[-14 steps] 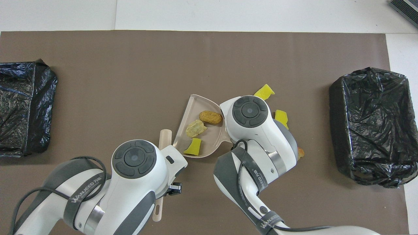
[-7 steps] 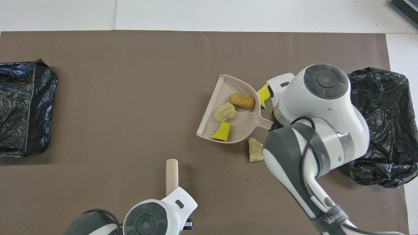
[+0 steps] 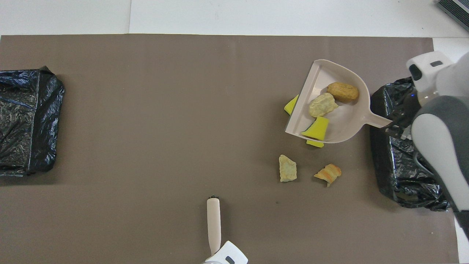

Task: Sweep and dump trash in bin
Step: 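Carry the dustpan to the black bin with the right gripper and tip it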

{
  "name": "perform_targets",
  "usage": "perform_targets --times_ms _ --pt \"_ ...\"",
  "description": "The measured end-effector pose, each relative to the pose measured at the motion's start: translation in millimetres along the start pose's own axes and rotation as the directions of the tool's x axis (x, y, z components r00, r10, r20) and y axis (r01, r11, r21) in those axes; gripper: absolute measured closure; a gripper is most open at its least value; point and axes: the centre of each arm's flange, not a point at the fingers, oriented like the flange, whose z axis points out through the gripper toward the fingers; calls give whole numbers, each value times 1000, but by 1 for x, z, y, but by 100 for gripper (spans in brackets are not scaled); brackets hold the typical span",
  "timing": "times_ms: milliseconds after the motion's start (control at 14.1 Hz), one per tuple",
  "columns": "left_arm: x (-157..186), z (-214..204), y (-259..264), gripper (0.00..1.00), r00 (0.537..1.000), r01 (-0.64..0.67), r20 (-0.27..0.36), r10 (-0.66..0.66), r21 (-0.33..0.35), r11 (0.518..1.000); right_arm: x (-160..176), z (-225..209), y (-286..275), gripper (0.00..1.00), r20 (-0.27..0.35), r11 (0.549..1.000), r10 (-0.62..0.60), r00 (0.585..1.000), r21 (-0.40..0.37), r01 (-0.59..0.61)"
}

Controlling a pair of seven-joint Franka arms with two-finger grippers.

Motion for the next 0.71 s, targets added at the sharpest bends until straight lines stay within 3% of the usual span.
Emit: perform_targets --times_ms 283,496,708 --pt "-1 12 7 74 1000 9 -3 -9 -6 1000 -133 -5 44 68 26 998 -70 997 8 70" --pt "-1 24 11 74 1000 2 7 -2 -8 1000 -196 -9 56 68 149 996 -88 985 -14 91" --pt "1 26 11 74 1000 3 9 -3 -12 1000 -233 -23 74 68 282 980 -104 954 -133 147"
